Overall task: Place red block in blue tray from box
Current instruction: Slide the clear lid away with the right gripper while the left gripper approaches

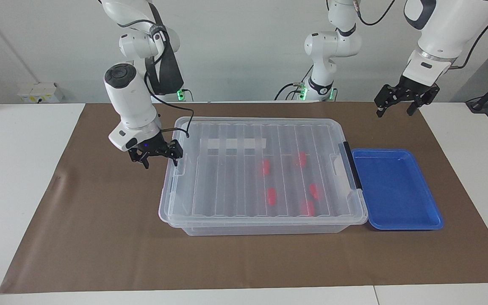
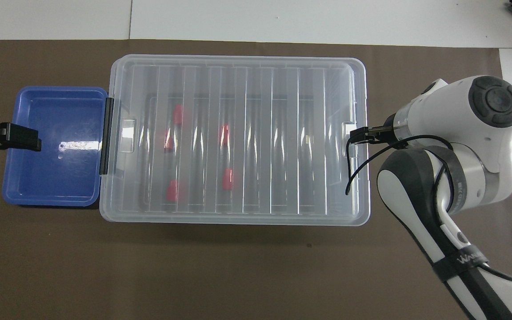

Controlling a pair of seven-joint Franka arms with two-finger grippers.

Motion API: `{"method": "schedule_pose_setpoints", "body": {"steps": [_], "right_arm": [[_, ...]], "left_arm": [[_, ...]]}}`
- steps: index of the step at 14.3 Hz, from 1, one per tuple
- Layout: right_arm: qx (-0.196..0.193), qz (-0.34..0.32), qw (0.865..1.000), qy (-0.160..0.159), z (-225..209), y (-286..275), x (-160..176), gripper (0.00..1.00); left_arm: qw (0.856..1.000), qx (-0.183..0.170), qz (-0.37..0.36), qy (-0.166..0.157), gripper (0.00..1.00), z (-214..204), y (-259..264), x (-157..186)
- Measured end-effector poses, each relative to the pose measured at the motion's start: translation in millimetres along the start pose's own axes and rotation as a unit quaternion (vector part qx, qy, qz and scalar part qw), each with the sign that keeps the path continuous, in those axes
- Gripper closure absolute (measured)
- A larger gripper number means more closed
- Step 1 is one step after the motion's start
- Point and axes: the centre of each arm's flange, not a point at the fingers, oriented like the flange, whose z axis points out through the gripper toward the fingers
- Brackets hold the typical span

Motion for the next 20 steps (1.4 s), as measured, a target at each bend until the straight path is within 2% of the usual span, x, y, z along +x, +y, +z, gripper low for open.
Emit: {"method": "schedule_pose_setpoints", "body": {"steps": [8, 20], "right_arm": [[-0.006, 0.032, 0.999, -0.004, -1, 37, 5, 0.00], [-0.014, 0.060, 0.998, -0.015, -12, 74, 6, 0.00]], "left_arm": [[1.000, 0.000, -0.001, 0.003, 0.00, 0, 0, 1], [0.999, -0.003, -0.030, 0.026, 0.00, 2, 13, 5]]}}
